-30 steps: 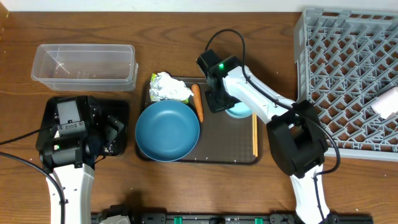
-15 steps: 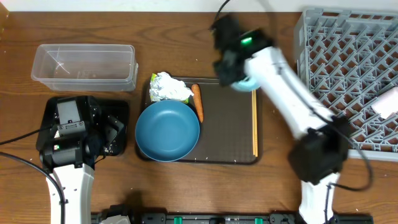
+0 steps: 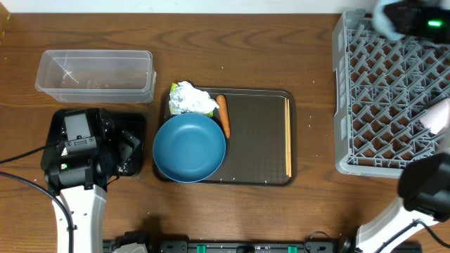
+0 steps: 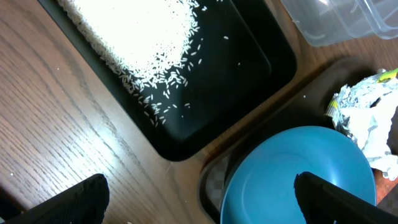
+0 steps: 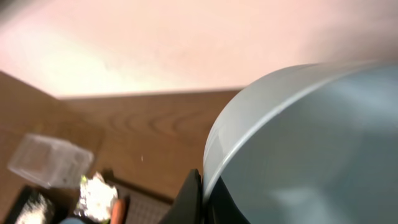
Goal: Sort waste into correct bins and load items into the dishwasher rack
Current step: 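Lift the light-blue bowl with the right gripper into the dish rack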
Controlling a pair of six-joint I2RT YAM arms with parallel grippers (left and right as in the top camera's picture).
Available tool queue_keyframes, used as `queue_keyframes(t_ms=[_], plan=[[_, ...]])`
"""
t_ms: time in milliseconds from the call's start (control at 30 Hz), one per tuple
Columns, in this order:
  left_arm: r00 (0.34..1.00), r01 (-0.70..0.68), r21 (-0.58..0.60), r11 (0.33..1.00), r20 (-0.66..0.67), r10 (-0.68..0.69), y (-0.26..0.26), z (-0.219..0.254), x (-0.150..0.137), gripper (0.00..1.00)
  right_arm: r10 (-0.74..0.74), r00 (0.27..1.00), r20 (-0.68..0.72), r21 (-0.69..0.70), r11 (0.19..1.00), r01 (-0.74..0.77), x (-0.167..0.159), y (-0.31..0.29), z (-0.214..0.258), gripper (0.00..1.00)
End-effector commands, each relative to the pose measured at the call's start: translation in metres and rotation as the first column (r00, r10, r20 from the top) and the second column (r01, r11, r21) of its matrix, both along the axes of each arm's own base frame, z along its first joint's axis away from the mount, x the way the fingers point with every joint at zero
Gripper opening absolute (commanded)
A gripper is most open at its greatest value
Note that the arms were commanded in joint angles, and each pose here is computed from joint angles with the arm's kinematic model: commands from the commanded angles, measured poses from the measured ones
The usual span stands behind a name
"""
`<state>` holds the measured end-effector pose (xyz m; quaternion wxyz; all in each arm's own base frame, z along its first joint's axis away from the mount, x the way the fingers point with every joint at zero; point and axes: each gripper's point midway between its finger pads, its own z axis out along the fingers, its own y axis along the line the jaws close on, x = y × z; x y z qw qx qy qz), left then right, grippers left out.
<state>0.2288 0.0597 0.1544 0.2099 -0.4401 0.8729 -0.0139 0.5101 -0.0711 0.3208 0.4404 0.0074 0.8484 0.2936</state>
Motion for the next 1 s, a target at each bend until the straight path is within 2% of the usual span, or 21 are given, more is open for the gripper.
queue_keyframes(t_ms=[0, 233, 433, 700, 967], plan=[[1.0, -0.012, 0.008, 1.0, 0.016, 0.012, 0.003, 0.007, 0.003, 0.98, 0.126, 0.989, 0.083, 0.148, 0.979, -0.138, -0.008, -0.013, 0.005, 0.01], [1.0, -0.012, 0.008, 1.0, 0.016, 0.012, 0.003, 0.007, 0.003, 0.98, 0.16, 0.976, 0.147, 0.276, 0.941, -0.195, -0.005, -0.065, -0.032, 0.01], [1.0, -0.012, 0.008, 1.0, 0.016, 0.012, 0.003, 0.007, 0.003, 0.98, 0.226, 0.944, 0.241, 0.387, 0.869, -0.307, -0.007, -0.09, -0.059, 0.02], [1.0, -0.012, 0.008, 1.0, 0.016, 0.012, 0.003, 0.007, 0.003, 0.98, 0.217, 0.967, 0.134, 0.524, 0.812, -0.255, 0.004, -0.094, -0.12, 0.03], [1.0, -0.012, 0.008, 1.0, 0.016, 0.012, 0.003, 0.007, 0.003, 0.98, 0.167, 0.984, 0.068, 0.542, 0.821, -0.177, 0.005, -0.109, -0.132, 0.04]])
